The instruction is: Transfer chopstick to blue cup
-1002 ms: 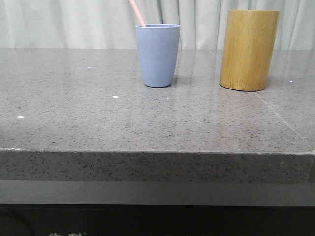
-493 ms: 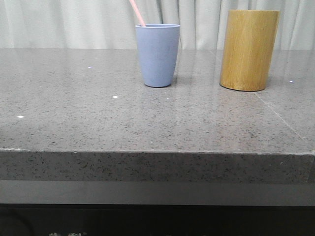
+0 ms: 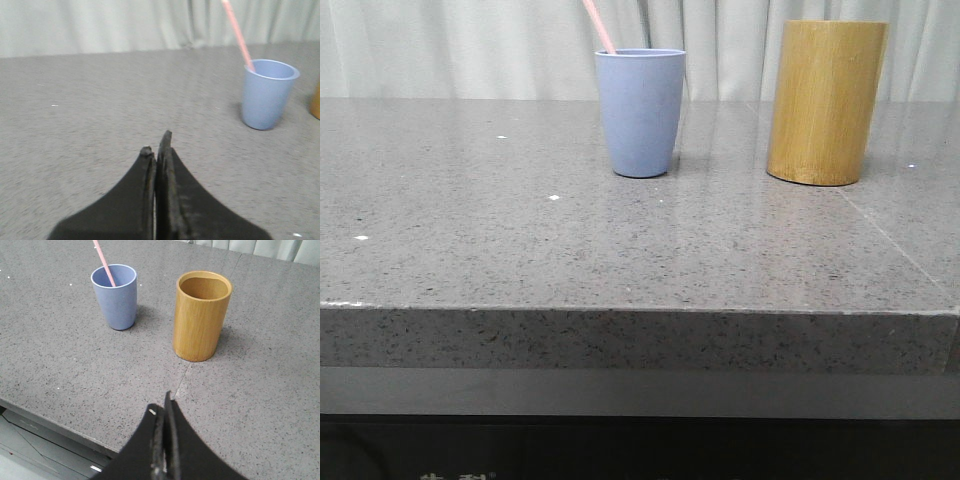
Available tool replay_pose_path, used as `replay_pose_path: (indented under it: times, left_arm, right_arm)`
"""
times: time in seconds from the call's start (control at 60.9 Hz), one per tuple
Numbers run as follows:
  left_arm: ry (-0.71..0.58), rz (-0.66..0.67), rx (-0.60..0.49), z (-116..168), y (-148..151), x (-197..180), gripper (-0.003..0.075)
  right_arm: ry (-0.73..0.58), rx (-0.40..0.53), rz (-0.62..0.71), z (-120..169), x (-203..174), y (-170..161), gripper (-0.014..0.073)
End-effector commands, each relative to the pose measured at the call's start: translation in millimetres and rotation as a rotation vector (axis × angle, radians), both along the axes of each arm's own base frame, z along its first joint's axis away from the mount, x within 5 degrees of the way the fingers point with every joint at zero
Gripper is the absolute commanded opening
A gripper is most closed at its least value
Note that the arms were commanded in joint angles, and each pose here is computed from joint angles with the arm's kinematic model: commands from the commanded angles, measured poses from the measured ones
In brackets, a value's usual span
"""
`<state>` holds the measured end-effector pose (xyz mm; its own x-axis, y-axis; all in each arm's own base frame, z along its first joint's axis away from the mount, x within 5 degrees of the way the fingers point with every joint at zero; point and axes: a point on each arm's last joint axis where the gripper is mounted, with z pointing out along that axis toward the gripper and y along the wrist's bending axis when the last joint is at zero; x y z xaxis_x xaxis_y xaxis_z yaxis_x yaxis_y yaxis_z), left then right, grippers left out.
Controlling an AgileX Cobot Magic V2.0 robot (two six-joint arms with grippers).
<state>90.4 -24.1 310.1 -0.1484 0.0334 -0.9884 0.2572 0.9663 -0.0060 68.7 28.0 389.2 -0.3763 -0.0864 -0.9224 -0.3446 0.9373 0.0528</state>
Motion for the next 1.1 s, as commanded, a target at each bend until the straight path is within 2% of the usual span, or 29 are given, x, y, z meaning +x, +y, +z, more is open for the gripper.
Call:
replay_pose_path:
  times: [0.0,0.23,0.394,0.46,0.673,1.084]
  left_arm:
    - [-0.180,0.058,-0.049,-7,8,-12,-0.0019]
    - [-0.266,0.142,-0.084,-67,17,-32,-0.0019]
    - [-0.305,0.153,-0.118,-94,19,-38,-0.0019]
    - [-0.266,0.151,-0.110,-96,18,-37,-0.0019]
    - [-0.345,0.199,-0.117,-90,21,-38,-0.0019]
    - [-0.337,0.205,-0.115,-91,22,-38,-0.0019]
  right_arm:
    - [-0.091,0.022,-0.012,13,2,-1,-0.0068]
    - [-0.091,0.022,-0.012,13,2,-1,-0.0068]
    - [-0.091,0.022,-0.012,13,2,-1,-0.0068]
    - [-0.088,0.022,-0.012,12,2,0,-0.0068]
    - [-0.088,0.022,-0.012,12,3,0,-0.0068]
    - [-0.088,0.022,-0.012,12,3,0,-0.0068]
